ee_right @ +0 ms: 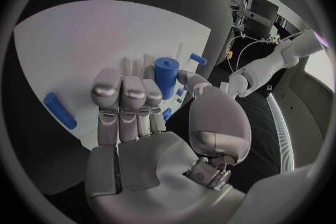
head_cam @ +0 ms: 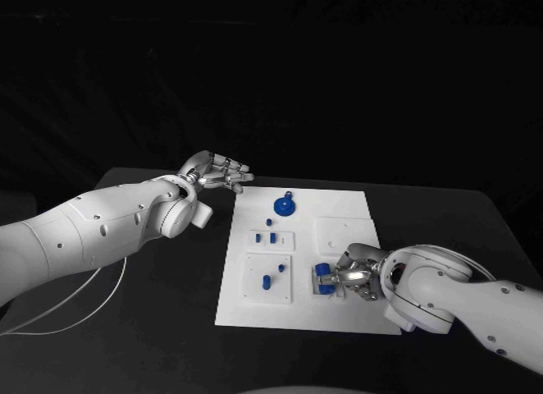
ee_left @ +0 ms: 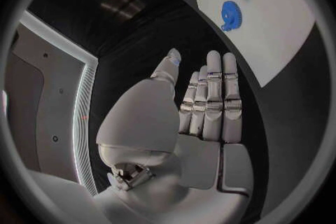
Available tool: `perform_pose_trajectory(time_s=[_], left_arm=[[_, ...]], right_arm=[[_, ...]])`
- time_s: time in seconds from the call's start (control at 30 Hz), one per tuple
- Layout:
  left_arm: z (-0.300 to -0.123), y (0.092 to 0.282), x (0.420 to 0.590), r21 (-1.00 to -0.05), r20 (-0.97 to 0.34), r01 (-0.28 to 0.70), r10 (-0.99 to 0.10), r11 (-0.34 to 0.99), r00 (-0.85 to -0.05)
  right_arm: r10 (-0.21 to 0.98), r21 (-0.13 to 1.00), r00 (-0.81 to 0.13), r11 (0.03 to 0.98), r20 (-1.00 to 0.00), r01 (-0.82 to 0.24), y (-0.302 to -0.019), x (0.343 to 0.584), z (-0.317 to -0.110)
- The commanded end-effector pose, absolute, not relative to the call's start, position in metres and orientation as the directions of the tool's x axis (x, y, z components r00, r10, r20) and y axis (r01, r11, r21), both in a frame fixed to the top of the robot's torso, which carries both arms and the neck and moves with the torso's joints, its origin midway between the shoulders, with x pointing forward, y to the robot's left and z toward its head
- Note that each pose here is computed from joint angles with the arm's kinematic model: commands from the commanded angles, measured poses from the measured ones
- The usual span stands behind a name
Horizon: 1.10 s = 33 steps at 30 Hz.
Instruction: Assemble the parts on the task board
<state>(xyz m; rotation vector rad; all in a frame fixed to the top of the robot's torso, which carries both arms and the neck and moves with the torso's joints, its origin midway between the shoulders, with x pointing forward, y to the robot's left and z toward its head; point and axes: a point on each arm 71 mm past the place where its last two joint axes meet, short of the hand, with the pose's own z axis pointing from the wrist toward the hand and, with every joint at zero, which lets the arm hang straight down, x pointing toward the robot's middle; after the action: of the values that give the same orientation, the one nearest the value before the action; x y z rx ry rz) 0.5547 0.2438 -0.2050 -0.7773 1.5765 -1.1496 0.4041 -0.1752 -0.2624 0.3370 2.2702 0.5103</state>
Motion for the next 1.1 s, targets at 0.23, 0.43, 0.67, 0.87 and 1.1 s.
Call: perform_pose_trajectory(time_s=[0.23, 0.43, 0.67, 0.87, 1.1], left_arm=[[-0.2047, 0.2421, 0.5543, -0.938, -0.342, 0.063, -0.887, 0.34, -0.31], [-0.2049, 0.242, 0.5542, -0.938, -0.342, 0.061, -0.886, 0.341, -0.313], [-0.2052, 0.242, 0.554, -0.938, -0.343, 0.056, -0.886, 0.343, -0.313], [-0.2053, 0.2419, 0.554, -0.937, -0.344, 0.055, -0.885, 0.345, -0.312], [-0.2054, 0.2432, 0.5541, -0.936, -0.346, 0.052, -0.886, 0.347, -0.309]], right_arm=[[0.361, 0.442, -0.678, 0.895, -0.641, 0.059, -0.1718, 0.4039, -0.2648], [0.357, 0.438, -0.668, 0.898, -0.653, 0.052, -0.1696, 0.4058, -0.2659], [0.356, 0.436, -0.662, 0.899, -0.659, 0.05, -0.1687, 0.4067, -0.2667], [0.362, 0.438, -0.657, 0.897, -0.661, 0.054, -0.1688, 0.4076, -0.2671], [0.355, 0.441, -0.668, 0.896, -0.654, 0.044, -0.1673, 0.4061, -0.2672]])
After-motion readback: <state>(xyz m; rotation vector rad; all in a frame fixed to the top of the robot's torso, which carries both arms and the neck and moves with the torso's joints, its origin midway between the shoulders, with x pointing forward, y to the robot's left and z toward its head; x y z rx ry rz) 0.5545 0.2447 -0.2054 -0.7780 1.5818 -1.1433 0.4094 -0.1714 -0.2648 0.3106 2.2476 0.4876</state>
